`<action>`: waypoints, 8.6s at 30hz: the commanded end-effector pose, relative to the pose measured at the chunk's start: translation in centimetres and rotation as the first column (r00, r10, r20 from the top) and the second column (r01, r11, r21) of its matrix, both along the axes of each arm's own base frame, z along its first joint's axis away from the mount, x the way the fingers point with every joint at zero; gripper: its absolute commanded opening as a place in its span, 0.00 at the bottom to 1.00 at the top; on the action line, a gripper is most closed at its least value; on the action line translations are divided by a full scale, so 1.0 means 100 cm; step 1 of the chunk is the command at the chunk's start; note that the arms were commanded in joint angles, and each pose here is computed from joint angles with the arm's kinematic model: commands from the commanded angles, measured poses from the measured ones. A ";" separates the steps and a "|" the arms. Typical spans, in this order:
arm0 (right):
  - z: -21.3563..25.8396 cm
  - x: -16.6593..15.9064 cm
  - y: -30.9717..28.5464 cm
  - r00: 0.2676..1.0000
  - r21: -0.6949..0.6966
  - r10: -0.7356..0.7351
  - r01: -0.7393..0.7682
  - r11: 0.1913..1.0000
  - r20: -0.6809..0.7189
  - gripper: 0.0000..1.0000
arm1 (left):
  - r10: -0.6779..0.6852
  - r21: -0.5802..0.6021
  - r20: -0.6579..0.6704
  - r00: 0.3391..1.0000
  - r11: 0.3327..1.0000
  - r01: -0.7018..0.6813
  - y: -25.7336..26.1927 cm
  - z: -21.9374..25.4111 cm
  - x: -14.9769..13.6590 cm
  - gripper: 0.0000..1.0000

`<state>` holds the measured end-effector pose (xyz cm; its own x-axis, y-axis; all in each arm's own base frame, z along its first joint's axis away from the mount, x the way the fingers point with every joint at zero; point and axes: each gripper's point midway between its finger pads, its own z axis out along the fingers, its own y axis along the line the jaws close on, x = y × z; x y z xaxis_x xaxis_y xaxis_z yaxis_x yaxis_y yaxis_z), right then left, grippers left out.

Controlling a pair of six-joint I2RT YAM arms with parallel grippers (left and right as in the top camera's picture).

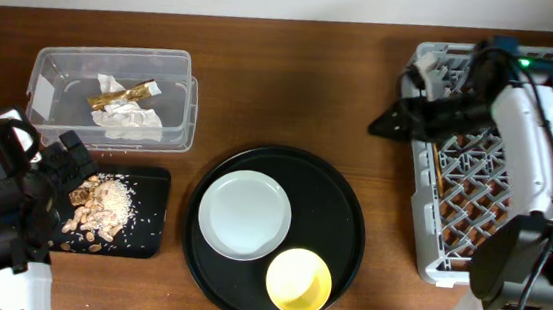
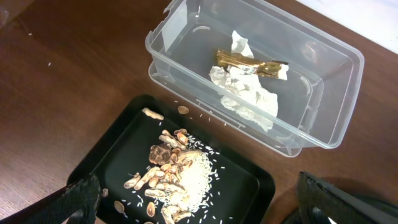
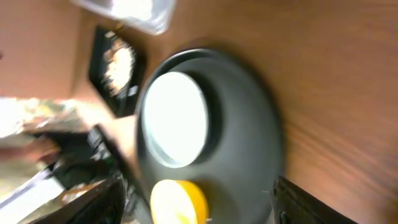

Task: Sort waste into correct bins and load items into the dishwasher rack
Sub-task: 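Move the right gripper from the rack to the yellow bowl, then grasp the yellow bowl rim with the right gripper, then lift the yellow bowl and carry it right to the rack, then lower the yellow bowl into the rack's far corner and release it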

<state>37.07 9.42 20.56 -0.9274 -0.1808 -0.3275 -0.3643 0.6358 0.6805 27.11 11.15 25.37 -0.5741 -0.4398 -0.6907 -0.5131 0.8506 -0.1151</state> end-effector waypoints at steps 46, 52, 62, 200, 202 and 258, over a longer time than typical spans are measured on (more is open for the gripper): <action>0.055 -0.181 0.130 0.993 -0.502 0.115 -0.107 0.858 -0.015 0.99 | 0.012 -0.002 0.013 1.000 1.000 -0.012 0.002 0.004 0.001 0.99; 0.046 -0.191 0.164 0.979 -0.453 0.196 -0.201 0.869 -0.060 0.99 | 0.012 -0.002 0.013 1.000 1.000 -0.012 0.002 0.004 0.001 0.99; -0.003 -0.180 0.157 0.996 -0.702 -0.058 -0.011 0.712 -0.075 0.99 | 0.012 -0.002 0.013 1.000 1.000 -0.012 0.002 0.004 0.001 0.99; 0.066 0.036 -0.408 0.262 -0.141 -0.886 0.964 0.225 0.381 0.04 | 0.012 -0.002 0.013 1.000 1.000 -0.012 0.002 0.004 0.001 0.99; 0.061 0.049 -0.416 0.278 -0.063 -0.886 0.960 0.274 0.371 0.04 | 0.012 -0.002 0.013 1.000 1.000 -0.012 0.002 0.004 0.001 0.99; 0.021 0.030 -0.491 0.067 -0.174 -0.904 0.985 -0.008 0.422 0.47 | 0.012 -0.002 0.013 1.000 1.000 -0.012 0.002 0.004 0.001 0.99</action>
<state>39.61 -37.38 26.65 -0.2898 0.7150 -0.6363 0.5305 0.6733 0.5150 27.11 11.15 25.36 -0.5743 -0.4399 -0.6904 -0.5132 0.8505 -0.1150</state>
